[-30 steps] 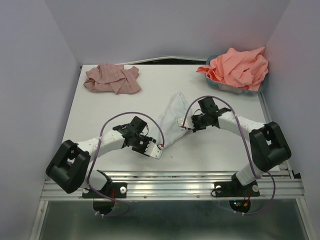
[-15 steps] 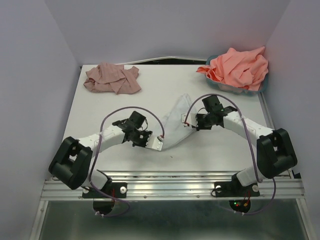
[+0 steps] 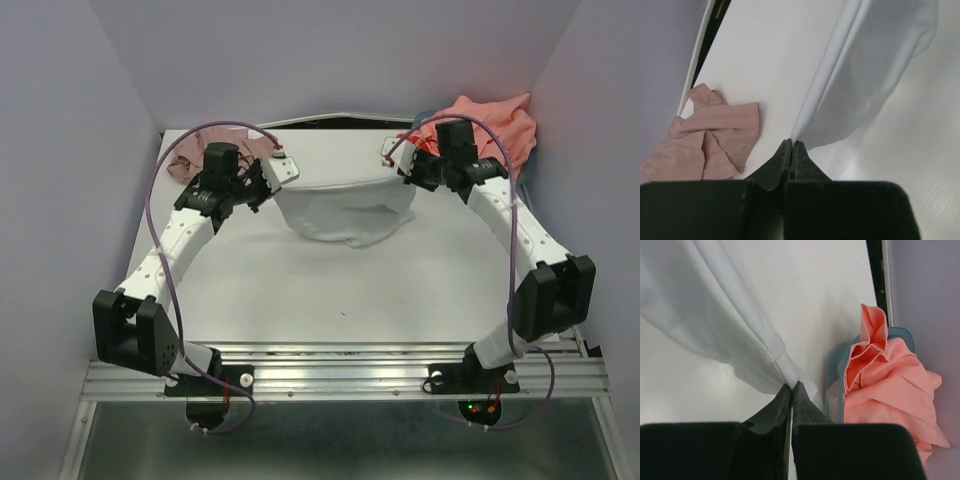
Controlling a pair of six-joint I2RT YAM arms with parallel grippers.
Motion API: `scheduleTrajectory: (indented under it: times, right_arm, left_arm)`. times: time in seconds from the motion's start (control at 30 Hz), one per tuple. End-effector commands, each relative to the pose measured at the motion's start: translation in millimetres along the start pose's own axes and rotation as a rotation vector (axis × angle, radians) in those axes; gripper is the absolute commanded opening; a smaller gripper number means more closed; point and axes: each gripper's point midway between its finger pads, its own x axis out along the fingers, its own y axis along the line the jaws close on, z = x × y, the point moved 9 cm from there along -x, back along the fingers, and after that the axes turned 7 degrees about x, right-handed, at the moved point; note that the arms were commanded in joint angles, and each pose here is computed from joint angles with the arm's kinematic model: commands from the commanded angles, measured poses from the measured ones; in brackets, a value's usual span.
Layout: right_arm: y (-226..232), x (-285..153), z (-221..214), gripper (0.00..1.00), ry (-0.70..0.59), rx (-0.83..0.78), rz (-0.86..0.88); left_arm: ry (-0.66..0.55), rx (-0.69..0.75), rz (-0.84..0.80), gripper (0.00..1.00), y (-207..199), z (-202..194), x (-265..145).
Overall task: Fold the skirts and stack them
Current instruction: Flatten the skirt out
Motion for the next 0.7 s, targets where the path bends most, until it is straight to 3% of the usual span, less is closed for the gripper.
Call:
scheduleTrajectory:
  times: [0.0, 0.27, 0.4, 0.57, 0.67]
  right_arm:
    - [-51.3, 28.1, 9.1, 0.01, 0.002, 0.072, -0.136]
    - [-151.8, 64.3, 48.4, 0.01, -0.079, 0.079, -0.377]
    - [-177.9, 52.3, 69.9, 0.01, -0.148, 0.048, -0.486]
    - [-171.6, 17.1, 83.9, 0.01, -0.223, 0.010, -0.516]
    - [-154.5, 7.6, 79.9, 0.01, -0.222, -0.003, -0.456]
  left_arm:
    - [-0.039, -0.146, 0.262, 0.00, 52.2, 21.6, 9.3]
    - [-0.036, -0.125, 0.523, 0.00, 144.3, 42.6, 39.0]
    - [-0.080, -0.092, 0.668, 0.00, 188.0, 70.1, 15.5]
    - [-0.100, -0.038, 0.692, 0.00, 191.9, 80.8, -8.7]
    - [-0.083, 0.005, 0.638, 0.00, 169.0, 74.1, -18.4]
